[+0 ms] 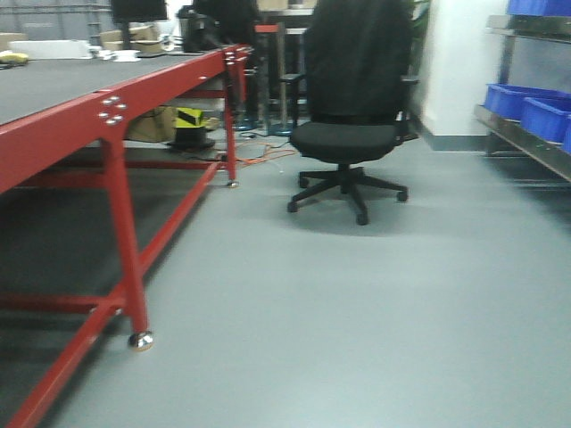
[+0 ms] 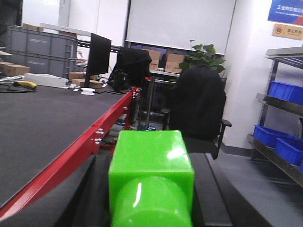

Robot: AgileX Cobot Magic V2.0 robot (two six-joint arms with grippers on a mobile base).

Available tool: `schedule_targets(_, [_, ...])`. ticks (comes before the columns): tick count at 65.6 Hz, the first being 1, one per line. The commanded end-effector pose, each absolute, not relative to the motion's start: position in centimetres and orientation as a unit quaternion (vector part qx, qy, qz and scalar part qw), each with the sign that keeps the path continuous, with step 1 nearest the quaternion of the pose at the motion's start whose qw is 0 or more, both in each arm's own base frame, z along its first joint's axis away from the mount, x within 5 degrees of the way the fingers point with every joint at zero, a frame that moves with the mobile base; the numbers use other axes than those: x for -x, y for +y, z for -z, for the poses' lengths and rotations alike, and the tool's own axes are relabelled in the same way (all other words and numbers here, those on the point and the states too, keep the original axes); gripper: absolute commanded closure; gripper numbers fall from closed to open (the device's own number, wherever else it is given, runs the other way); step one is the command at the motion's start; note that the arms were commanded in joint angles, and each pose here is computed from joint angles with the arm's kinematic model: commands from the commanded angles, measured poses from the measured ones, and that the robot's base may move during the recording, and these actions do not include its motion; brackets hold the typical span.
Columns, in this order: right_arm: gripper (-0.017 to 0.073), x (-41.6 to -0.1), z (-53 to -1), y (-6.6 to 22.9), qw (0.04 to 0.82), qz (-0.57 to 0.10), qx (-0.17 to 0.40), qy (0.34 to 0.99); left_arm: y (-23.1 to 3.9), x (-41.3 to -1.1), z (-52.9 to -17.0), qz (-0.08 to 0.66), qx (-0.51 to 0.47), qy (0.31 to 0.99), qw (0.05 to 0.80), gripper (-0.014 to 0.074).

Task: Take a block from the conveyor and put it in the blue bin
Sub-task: 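Drive base away from conveyor toward shelf of blue bins, holding blocks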

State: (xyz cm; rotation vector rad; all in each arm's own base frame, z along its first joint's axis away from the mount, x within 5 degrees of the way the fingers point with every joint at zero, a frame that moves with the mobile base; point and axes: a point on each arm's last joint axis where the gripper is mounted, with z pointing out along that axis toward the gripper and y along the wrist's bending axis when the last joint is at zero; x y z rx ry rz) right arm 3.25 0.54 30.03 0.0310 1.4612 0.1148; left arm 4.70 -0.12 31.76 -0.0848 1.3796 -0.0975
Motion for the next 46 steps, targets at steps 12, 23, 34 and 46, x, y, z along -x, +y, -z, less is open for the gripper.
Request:
schedule_targets(12, [0.0727, -3.18, -30.19, 0.49, 0.752, -0.05, -0.014, 0.657, -0.09, -4.63, -31.86, 0.045, 0.041, 0.63, 0.774, 0.0704])
schedule_targets(23, [0.0727, -3.18, -30.19, 0.49, 0.752, -0.05, -0.014, 0.657, -0.09, -4.63, -31.86, 0.045, 0.041, 0.63, 0.774, 0.0704])
schedule_targets(34, [0.0727, -3.18, -30.19, 0.49, 0.752, -0.05, -0.014, 0.657, -0.09, -4.63, -31.86, 0.045, 0.041, 0.63, 0.774, 0.0704])
schedule_targets(46, [0.0727, -3.18, -30.19, 0.49, 0.752, -0.05, -0.014, 0.657, -0.09, -4.63, -31.86, 0.045, 0.041, 0.63, 0.774, 0.0704])
